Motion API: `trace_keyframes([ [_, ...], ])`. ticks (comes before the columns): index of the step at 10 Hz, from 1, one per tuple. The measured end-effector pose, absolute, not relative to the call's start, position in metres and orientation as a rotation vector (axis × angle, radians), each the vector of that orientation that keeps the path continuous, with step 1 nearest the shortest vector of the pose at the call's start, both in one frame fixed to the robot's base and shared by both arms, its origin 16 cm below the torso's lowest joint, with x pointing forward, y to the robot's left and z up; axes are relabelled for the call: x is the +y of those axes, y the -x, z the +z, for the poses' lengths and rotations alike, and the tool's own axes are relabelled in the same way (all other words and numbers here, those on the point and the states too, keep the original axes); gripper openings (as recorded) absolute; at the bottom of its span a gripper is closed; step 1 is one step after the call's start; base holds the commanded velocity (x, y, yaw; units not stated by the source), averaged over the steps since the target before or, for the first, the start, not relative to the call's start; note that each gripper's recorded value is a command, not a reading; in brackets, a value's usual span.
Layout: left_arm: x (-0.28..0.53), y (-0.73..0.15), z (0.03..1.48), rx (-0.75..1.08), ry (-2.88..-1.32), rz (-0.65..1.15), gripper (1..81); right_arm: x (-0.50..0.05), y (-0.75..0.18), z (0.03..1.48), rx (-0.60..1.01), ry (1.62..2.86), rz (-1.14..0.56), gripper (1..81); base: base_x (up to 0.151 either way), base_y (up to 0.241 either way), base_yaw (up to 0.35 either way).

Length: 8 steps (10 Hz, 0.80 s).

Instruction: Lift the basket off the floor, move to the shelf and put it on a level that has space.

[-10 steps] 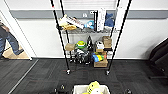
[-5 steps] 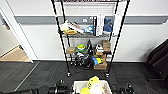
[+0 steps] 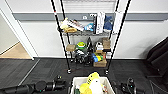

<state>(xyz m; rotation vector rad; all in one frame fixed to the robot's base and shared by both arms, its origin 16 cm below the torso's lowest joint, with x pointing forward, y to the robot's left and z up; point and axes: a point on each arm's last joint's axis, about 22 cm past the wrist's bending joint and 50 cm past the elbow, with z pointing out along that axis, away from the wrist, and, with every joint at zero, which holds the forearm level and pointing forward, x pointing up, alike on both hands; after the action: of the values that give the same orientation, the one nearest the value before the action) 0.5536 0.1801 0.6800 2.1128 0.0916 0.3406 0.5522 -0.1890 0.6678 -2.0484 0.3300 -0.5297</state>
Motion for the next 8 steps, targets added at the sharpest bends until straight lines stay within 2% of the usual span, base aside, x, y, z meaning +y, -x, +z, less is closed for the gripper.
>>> trace_keyframes([
  [4, 0.177, -0.539, 0.727, 0.088, -2.079, 0.346, 1.0, -0.185, -0.542, 0.708, 0.336, 2.019, -0.519, 1.0, 0.000, 0.000, 0.000],
  [8, 0.173, -0.504, 0.808, 0.023, -2.038, 0.411, 1.0, -0.192, -0.514, 0.793, 0.279, 1.980, -0.598, 1.0, 0.000, 0.000, 0.000],
])
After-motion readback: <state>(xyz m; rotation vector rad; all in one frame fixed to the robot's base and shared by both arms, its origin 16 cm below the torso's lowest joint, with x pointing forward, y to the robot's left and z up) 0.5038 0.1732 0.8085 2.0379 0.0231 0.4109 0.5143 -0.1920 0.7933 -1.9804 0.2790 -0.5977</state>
